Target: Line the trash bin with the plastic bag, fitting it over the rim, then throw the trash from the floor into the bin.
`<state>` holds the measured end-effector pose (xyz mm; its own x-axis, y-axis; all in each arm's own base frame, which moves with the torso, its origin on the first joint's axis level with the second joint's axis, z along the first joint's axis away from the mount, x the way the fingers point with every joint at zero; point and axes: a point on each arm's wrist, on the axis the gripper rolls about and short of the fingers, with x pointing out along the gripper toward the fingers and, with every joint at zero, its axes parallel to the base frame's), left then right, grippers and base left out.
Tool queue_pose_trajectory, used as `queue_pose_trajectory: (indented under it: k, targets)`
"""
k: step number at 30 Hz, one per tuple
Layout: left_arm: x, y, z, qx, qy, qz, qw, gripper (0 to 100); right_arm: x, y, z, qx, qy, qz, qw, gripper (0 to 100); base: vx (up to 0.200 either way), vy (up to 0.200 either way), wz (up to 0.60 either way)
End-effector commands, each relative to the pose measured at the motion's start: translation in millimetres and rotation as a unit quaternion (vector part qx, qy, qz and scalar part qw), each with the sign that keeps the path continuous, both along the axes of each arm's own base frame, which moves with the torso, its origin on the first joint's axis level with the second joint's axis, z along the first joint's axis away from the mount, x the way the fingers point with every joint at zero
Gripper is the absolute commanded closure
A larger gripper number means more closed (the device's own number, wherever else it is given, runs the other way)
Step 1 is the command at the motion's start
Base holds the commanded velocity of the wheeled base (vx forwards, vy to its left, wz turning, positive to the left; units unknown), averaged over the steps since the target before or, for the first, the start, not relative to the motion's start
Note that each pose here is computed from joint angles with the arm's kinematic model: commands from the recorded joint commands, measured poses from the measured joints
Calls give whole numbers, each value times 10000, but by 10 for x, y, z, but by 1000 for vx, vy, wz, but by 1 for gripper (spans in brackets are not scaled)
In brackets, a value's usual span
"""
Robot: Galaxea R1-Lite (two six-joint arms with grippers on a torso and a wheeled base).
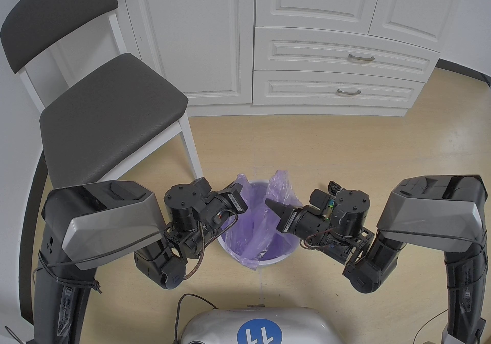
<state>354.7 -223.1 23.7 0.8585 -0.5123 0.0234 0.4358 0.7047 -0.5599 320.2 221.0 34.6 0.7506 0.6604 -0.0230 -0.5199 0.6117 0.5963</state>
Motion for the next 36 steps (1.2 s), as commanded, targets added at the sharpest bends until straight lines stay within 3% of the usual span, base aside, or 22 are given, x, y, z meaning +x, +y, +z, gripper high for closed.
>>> queue_pose_trajectory:
  k: [1,11,19,26,36]
  targets:
    - [-15,-22,-26,18,27,-25,10000,100,188,9,-354,-39,176,-82,9998,100,0,0,0]
    - [-8,-96,-249,146,183,-101,9997,100,512,-87,-768,143,424,-256,9987,100,0,0,0]
    - [-32,-126,-310,195,242,-140,9994,100,489,-75,-815,108,486,-189,9986,100,0,0,0]
    - [-68,-180,-448,490,238,-222,9983,100,381,25,-785,57,509,-59,9987,100,0,0,0]
    - [-55,-188,-414,550,120,-192,9982,100,27,354,-662,-27,521,470,9975,100,0,0,0]
